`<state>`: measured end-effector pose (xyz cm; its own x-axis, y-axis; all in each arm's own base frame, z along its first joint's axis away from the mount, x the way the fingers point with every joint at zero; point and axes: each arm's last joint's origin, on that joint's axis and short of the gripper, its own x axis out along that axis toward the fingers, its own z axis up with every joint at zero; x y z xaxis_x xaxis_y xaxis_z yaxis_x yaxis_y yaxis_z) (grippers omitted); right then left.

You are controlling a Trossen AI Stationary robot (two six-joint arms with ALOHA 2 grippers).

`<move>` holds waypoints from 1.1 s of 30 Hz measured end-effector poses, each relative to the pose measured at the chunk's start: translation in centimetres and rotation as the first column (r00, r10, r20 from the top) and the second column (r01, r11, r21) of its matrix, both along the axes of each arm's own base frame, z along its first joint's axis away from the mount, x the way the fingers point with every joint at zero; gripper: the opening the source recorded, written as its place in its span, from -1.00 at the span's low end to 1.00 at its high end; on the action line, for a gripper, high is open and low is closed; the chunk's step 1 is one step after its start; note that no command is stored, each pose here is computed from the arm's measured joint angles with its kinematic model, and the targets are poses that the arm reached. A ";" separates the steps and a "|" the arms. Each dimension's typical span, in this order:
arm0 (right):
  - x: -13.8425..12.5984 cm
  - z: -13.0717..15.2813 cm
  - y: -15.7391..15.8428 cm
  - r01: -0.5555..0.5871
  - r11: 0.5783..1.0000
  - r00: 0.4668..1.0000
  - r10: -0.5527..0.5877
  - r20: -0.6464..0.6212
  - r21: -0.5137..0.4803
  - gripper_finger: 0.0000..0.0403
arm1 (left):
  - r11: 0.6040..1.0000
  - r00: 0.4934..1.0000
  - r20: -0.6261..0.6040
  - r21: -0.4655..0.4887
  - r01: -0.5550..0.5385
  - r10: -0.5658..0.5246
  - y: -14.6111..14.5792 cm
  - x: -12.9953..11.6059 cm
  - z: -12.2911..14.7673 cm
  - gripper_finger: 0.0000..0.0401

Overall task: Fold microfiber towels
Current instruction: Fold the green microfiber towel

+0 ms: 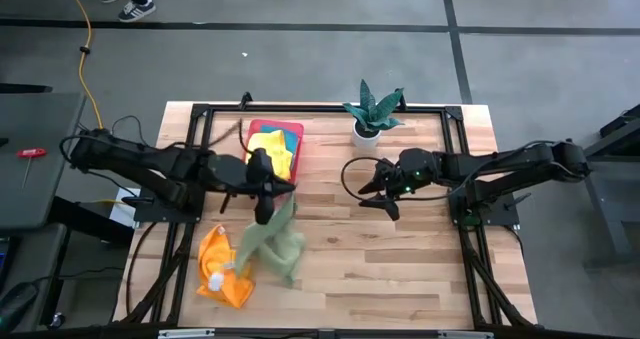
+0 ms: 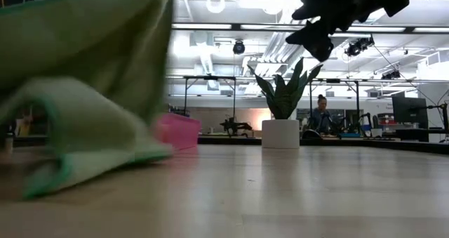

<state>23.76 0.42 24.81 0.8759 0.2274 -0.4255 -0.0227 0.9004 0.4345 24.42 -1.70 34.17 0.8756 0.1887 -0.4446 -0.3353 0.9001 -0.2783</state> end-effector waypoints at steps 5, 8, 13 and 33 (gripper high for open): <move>0.0 0.1 0.9 -0.054 0.998 0.998 0.055 0.024 -0.036 -0.02 | 1.000 0.992 0.127 0.016 -0.001 -0.001 0.5 1.4 2.2 -1.00; 0.0 0.1 1.4 -0.091 0.993 0.995 0.094 0.035 -0.074 -0.02 | 0.996 0.989 0.129 0.062 0.066 -0.074 0.4 3.2 3.4 -1.00; -0.1 0.1 1.7 -0.113 0.989 0.993 0.117 0.032 -0.095 -0.02 | 0.982 0.989 0.071 0.149 0.118 -0.129 0.2 5.5 5.4 -1.00; -4.2 -4.0 5.8 -0.132 0.990 0.848 0.083 -0.523 -0.057 -0.02 | 0.979 0.981 -0.149 0.180 -0.093 0.121 2.4 9.0 1.8 -1.00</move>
<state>19.52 6.17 20.82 0.4945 0.2474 -0.8332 0.0850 0.9403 0.3297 33.37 0.66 35.95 0.7673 0.3626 -0.5290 -0.4594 0.8863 -0.0590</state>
